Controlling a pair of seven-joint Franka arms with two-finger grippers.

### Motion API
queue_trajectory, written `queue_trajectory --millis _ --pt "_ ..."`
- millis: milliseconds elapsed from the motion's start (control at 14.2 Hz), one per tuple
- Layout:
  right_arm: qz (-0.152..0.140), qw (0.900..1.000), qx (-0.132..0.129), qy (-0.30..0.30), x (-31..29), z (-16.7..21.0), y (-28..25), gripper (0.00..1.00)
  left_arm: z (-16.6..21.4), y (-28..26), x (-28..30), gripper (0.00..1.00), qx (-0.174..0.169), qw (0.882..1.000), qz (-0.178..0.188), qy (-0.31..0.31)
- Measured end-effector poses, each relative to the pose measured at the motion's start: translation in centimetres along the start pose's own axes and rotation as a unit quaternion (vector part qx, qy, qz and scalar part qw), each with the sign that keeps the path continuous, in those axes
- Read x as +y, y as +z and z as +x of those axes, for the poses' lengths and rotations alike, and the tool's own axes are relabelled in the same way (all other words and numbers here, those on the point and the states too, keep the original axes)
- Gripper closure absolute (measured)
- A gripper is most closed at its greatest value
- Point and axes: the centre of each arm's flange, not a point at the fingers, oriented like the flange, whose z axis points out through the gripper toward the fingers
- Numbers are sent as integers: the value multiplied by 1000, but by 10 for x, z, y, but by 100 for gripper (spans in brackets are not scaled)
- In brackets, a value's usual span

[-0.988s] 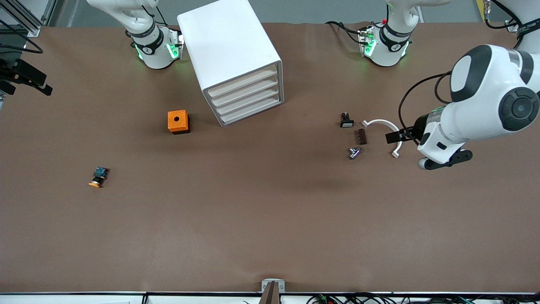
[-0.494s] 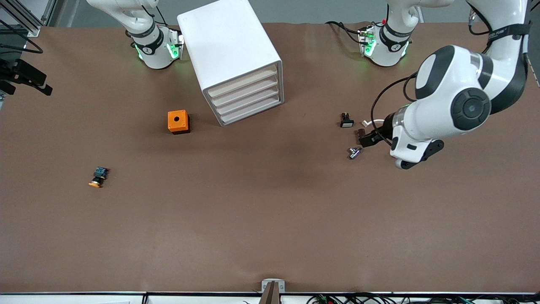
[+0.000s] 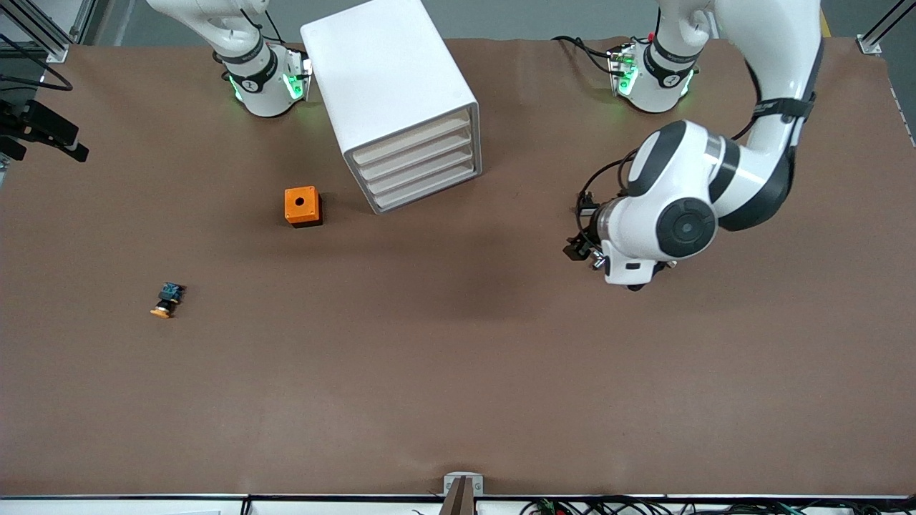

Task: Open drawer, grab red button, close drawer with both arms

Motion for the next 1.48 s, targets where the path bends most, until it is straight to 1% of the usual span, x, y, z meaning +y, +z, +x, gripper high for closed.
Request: queue_trajectory --millis 141,282,494,635,847,1059,1200,1341,1482 --pt "0 1000 0 0 0 0 0 0 -5 8 -1 0 -44 998 39 -34" --pt "0 1000 0 0 0 0 0 0 -13 10 -3 0 -83 993 66 -45" --pt "0 1000 0 0 0 0 0 0 -25 17 0 0 -126 987 83 -63" --pt "0 1000 0 0 0 0 0 0 -28 31 8 0 -162 979 92 -81" --pt "0 1000 0 1 1 0 0 0 -19 60 25 0 -190 968 115 -117" --pt "0 1000 0 1 1 0 0 0 -16 86 39 0 -225 950 142 -166" --pt "0 1000 0 1 1 0 0 0 -22 102 47 0 -229 938 164 -203" --pt "0 1000 0 1 1 0 0 0 -31 116 54 0 -240 923 185 -239" --pt "0 1000 0 1 1 0 0 0 -33 127 60 0 -258 905 203 -273"
